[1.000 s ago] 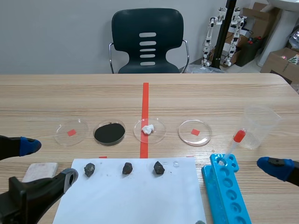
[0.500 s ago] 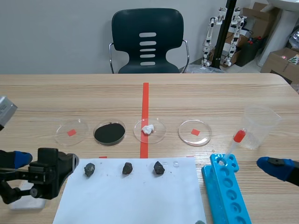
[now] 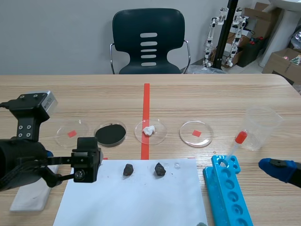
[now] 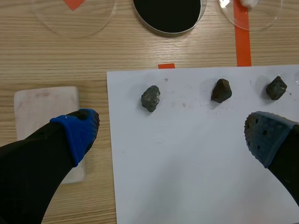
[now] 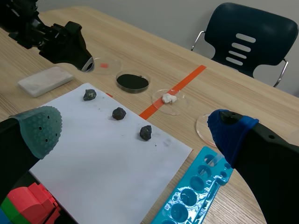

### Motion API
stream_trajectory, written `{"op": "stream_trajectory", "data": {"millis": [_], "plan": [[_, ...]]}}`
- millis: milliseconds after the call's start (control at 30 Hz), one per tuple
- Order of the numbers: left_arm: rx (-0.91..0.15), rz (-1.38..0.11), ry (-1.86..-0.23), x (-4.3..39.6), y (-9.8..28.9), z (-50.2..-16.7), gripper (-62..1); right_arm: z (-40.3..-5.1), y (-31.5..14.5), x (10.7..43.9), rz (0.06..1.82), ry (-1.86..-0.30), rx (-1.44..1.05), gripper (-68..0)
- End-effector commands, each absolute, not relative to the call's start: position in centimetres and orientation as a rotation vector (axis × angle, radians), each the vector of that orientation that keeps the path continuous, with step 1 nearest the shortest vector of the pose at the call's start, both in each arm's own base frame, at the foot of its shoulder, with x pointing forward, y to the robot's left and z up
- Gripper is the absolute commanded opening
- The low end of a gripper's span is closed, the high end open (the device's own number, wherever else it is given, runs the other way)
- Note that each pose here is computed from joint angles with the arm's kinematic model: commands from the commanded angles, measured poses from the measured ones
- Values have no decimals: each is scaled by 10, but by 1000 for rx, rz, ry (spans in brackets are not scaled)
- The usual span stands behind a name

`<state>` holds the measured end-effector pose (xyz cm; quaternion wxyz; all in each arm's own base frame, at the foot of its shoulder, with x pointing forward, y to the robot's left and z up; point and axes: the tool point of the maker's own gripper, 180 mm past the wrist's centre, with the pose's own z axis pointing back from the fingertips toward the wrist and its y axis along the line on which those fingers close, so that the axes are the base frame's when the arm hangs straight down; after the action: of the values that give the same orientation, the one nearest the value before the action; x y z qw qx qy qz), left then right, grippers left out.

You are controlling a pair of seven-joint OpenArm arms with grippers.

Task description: Pick up the left mineral with the left hand

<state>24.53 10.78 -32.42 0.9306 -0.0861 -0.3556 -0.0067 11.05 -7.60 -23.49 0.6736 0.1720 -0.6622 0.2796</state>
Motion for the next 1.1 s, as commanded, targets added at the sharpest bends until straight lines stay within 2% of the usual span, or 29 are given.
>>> {"op": "stream_trajectory", "data": {"millis": [0,200,367,667,1067], "plan": [[-178,-17,-756,255,104,-314,14,-227,-76,113,623,-1524,395,4],[-101,-6,-693,262,105,-313,14,-227,-76,113,623,-1524,395,4],[-55,67,-628,265,109,-320,14,-227,-76,113,623,-1524,395,4],[6,142,-499,268,119,-356,14,-227,-76,113,623,-1524,395,4],[14,84,-435,272,97,-377,14,-227,-76,113,623,-1524,395,4]]}}
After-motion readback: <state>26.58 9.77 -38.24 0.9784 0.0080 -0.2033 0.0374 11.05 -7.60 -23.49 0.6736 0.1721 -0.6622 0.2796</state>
